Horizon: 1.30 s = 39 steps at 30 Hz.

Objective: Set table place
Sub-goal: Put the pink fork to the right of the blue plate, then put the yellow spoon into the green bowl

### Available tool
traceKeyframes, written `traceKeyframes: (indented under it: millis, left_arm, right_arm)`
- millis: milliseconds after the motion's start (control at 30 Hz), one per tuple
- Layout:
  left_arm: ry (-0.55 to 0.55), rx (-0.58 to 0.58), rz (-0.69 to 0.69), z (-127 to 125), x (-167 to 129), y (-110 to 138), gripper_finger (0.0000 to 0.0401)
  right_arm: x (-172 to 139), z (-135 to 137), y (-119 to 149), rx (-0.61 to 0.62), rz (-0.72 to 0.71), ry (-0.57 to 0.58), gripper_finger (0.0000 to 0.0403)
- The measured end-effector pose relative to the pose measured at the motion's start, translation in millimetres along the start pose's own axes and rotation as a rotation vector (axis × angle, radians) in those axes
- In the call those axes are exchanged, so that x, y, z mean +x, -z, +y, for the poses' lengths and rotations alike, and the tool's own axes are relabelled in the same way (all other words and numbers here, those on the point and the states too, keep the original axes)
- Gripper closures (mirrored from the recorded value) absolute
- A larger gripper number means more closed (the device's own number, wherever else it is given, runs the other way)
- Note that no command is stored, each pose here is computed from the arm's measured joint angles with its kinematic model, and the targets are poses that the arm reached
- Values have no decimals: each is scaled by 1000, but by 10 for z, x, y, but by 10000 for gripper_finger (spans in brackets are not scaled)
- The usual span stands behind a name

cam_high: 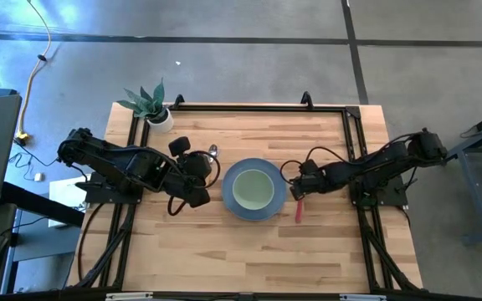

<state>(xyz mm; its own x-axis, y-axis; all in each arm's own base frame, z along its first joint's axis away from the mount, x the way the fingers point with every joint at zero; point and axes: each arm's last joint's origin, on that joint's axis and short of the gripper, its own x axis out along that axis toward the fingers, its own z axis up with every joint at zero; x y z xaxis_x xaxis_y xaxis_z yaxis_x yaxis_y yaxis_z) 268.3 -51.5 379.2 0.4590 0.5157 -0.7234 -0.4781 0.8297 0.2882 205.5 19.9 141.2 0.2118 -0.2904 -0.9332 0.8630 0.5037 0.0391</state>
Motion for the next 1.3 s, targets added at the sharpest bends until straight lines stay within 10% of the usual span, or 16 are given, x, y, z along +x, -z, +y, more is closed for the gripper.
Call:
traceKeyframes:
  millis: [867, 1300]
  left_arm:
    - [-1, -7, 0, 0, 1, 0, 272]
    - [-182, -430, 225, 77, 693, 125, 272]
  right_arm:
    - [-1, -96, -273, 68, -94, -33, 403]
    - [-881, -37, -636, -43, -187, -76, 403]
